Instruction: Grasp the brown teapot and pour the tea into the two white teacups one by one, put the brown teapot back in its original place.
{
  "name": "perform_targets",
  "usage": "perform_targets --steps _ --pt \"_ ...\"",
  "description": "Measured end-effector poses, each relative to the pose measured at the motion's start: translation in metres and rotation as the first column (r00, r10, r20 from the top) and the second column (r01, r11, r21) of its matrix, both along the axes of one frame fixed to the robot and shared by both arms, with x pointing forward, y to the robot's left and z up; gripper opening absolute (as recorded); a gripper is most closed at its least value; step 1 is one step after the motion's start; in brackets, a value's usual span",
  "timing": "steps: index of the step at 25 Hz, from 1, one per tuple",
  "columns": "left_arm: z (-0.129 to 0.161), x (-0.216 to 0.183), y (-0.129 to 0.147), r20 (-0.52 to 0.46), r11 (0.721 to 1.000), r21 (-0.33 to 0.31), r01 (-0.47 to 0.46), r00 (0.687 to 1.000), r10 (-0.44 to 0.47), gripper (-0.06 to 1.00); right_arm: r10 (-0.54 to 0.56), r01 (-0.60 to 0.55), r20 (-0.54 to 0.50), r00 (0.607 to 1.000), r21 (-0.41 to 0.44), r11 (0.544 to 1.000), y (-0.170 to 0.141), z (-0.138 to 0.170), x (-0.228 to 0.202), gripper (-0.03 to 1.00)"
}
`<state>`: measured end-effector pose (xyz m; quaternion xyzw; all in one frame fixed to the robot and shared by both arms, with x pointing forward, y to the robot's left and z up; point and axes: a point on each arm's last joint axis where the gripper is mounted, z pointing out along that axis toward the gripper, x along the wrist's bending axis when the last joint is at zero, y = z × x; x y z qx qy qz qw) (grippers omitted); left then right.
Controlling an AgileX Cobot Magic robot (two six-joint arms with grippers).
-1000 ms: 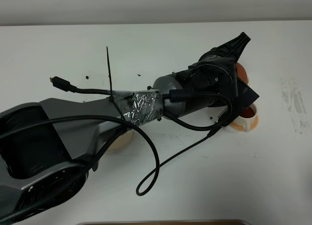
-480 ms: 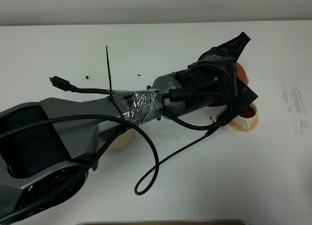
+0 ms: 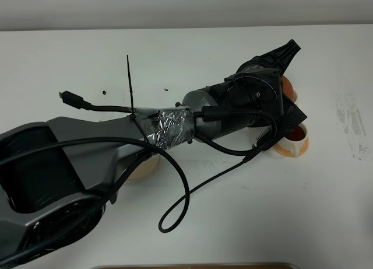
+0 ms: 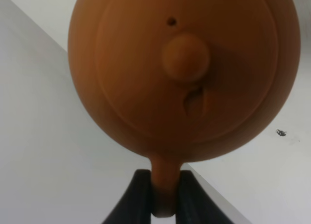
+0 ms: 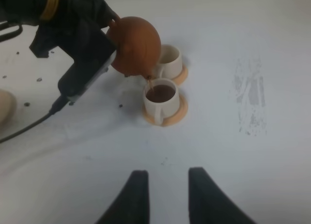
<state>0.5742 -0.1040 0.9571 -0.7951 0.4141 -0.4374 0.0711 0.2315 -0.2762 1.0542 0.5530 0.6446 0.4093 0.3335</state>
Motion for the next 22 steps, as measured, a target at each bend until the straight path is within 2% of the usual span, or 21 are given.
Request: perform_targets --steps 3,10,22 --pt "-0.0001 -0.0001 0.0 -0.002 1.0 -0.001 -0.001 1.0 0.001 0.13 0.0 0.0 0.0 1.0 0.0 1.0 0.0 0.0 0.0 0.23" --pt "-0.0028 -0.0023 0.0 -0.064 0.997 -0.063 -0.055 0.997 0.051 0.13 0.0 0.0 0.0 1.0 0.0 1.0 0.0 0.0 0.0 0.23" --pt "0.0052 -0.0013 0.0062 -0.112 0.985 -0.112 -0.135 0.986 0.122 0.13 0.0 0.0 0.0 1.0 0.0 1.0 0.0 0.0 0.0 0.23"
